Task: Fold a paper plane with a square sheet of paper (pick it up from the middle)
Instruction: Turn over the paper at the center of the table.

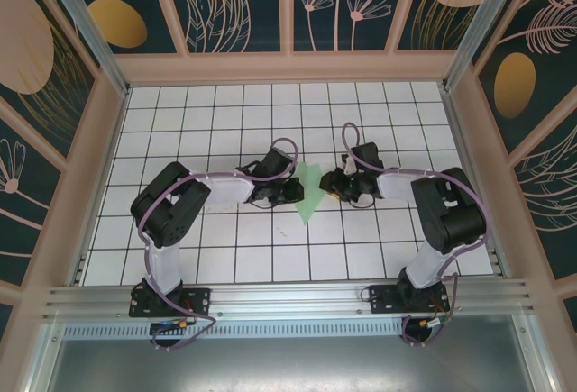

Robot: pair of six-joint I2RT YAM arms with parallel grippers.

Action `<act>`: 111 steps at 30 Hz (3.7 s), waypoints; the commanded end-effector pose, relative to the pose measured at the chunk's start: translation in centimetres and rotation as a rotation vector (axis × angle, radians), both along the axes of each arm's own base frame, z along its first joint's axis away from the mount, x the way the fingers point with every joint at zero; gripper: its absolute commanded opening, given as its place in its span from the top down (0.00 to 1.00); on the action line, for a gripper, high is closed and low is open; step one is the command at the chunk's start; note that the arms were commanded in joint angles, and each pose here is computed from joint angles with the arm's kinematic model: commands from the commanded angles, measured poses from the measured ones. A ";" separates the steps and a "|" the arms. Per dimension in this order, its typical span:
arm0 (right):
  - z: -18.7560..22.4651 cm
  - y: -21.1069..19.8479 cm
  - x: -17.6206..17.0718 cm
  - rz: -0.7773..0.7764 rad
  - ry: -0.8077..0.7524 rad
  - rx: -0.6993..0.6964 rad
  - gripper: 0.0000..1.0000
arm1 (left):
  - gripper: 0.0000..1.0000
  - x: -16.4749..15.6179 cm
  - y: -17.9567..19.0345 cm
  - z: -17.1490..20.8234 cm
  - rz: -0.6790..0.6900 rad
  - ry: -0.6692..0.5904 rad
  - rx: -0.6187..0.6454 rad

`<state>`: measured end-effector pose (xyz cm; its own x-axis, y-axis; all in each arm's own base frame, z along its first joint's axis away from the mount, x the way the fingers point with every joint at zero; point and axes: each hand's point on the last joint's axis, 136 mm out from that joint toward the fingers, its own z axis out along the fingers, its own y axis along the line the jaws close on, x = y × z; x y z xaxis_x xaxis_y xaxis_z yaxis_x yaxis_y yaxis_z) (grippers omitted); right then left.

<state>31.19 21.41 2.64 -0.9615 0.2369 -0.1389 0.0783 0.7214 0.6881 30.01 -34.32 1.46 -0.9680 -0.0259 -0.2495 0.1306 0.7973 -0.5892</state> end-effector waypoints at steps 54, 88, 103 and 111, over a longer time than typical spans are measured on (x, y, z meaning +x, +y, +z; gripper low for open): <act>6.8 -1.3 2.2 0.188 -0.265 -0.590 1.00 | 0.63 0.9 7.2 11.1 0.374 -0.292 -0.206; 1.9 10.5 -6.1 0.438 -0.335 -0.945 0.53 | 0.66 -1.8 21.6 13.1 0.752 -0.426 -0.163; 1.1 11.4 -7.7 0.541 -0.407 -0.853 0.86 | 0.67 -2.2 17.1 9.4 0.581 -0.260 -0.235; 3.3 13.4 -8.2 0.569 -0.335 -0.378 0.90 | 0.57 -2.3 15.7 9.1 0.548 -0.246 -0.307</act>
<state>22.96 32.43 3.15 -0.8134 -0.4550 -0.3623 -0.5103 0.8572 0.0692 27.43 -17.55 9.26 -0.7128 -0.5965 -0.3688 -0.1425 0.6381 -0.7566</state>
